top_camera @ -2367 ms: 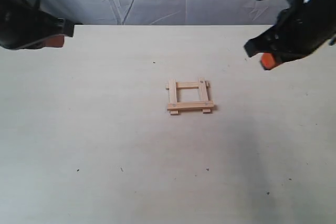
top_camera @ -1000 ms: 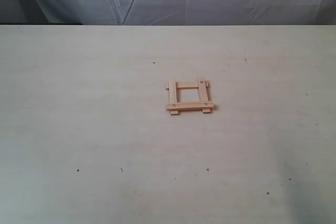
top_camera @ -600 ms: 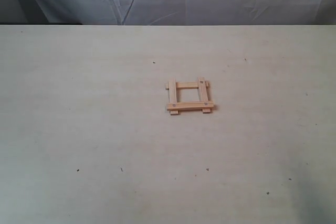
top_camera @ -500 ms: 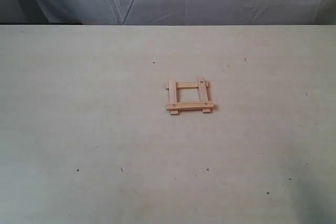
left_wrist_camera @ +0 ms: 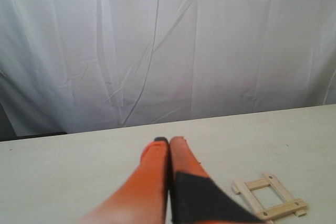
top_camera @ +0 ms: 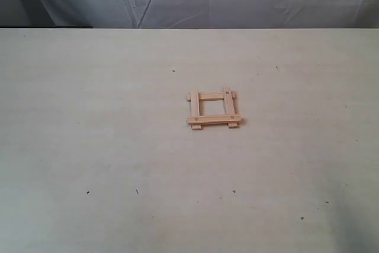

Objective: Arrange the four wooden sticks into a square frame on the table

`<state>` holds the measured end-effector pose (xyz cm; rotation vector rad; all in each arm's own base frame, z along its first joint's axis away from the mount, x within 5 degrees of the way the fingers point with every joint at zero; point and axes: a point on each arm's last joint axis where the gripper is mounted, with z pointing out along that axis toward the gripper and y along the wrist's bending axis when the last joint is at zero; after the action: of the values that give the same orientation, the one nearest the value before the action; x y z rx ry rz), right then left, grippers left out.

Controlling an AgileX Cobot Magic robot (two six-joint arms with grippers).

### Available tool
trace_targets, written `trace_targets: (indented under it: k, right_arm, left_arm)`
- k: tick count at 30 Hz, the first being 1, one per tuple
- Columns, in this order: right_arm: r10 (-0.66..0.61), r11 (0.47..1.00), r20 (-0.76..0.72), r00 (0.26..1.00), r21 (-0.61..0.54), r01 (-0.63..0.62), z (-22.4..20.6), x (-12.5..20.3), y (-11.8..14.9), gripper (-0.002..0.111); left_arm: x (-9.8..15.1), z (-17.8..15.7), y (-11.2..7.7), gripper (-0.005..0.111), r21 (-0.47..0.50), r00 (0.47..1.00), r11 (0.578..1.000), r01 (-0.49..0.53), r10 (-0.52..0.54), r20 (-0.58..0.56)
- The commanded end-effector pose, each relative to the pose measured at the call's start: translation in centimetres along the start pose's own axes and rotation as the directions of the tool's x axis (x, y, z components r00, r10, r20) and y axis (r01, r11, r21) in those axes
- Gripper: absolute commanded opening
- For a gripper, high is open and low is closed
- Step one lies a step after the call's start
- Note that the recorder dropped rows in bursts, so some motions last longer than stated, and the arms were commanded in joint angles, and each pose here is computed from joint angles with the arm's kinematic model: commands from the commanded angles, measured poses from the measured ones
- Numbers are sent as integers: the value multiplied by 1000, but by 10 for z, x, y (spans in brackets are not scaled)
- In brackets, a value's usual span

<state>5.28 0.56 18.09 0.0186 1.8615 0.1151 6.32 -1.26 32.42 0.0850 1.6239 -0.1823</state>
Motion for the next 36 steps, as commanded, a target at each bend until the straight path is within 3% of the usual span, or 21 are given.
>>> trace_targets:
  k: [1, 5, 8, 13, 19, 36]
  right_arm:
    - [-3, 1000, 12, 1000, 4, 3, 0, 0, 0, 0]
    - [-3, 1000, 12, 1000, 4, 3, 0, 0, 0, 0]
    - [1, 1000, 13, 1000, 2, -1, 0, 0, 0, 0]
    - [5, 1000, 13, 1000, 0, -5, 0, 0, 0, 0]
    - [5, 1000, 13, 1000, 0, -5, 0, 0, 0, 0]
    - [6, 1000, 17, 1000, 0, -6, 0, 0, 0, 0]
  left_arm:
    - [1, -1, 1, 0, -5, 999, 999, -31, 31, 4]
    - [20, 1, 4, 0, -31, 996, 997, -67, 66, -53]
    - [49, 3, 9, 0, -73, 993, 996, -59, 51, -105]
    - [98, 3, 15, 0, -124, 991, 991, -56, 40, -125]
    - [134, -1, 18, 0, -152, 990, 987, -56, 34, -140]
    - [135, -3, 17, 0, -147, 993, 989, -26, 9, -119]
